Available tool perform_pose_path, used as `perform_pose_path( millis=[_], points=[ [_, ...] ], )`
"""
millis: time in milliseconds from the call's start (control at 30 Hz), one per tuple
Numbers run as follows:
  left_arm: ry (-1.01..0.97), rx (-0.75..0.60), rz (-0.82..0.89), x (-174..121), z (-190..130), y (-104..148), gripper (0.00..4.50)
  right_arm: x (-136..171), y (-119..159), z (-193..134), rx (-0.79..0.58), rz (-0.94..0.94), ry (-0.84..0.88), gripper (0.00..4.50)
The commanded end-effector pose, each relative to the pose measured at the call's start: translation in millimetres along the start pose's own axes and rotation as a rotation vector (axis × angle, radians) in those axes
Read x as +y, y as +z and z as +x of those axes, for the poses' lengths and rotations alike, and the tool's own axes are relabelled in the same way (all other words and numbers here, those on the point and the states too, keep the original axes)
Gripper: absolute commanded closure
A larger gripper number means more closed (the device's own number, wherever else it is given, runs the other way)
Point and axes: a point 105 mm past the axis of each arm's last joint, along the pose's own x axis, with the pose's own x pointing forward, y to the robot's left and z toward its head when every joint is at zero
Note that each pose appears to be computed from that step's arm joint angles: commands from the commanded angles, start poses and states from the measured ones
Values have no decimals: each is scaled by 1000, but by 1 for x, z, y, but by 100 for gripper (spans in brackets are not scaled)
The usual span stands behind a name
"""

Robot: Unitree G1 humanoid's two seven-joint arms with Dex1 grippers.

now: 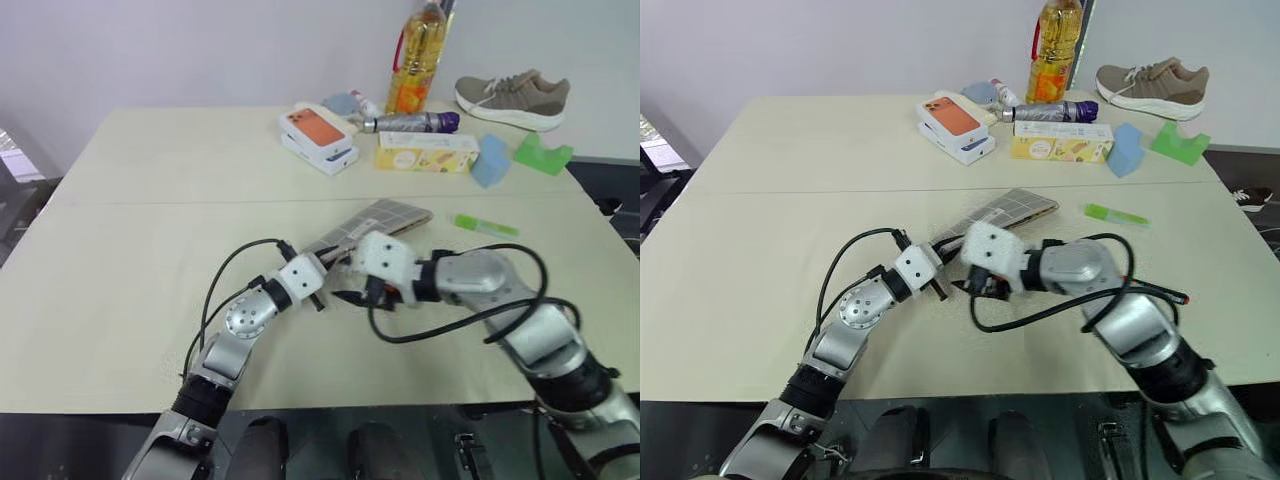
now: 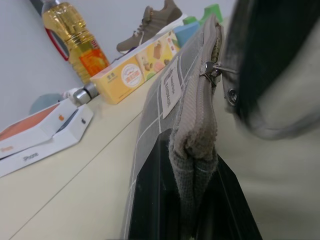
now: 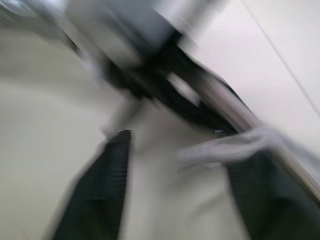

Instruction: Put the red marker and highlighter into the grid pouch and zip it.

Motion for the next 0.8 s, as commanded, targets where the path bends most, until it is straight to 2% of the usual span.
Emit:
perform_pose_path(
  millis=[33,167,300,367,567,667,800],
  points=[
    [8,-29,-4,11,-5,8,450,-29,-27,-38,80,70,-119,58],
    [-43,1,70,13,-12,2,450,-53,-89,-79,218,248,-251,58],
    [-59,-4,81,15,-15,2,450,-64,-140,-113,353,343,-304,58],
    [-73,-17,85,14,-15,4,450,-67,-156,-125,403,358,-313,58],
    [-105,-36,72,6,-17,8,450,-70,-180,-140,448,447,-293,58],
    [-100,-40,60,5,-17,9,450,-68,-185,-141,452,476,-277,144],
    [-87,-40,45,5,-19,9,450,-68,-183,-139,441,464,-271,341]
  ],
)
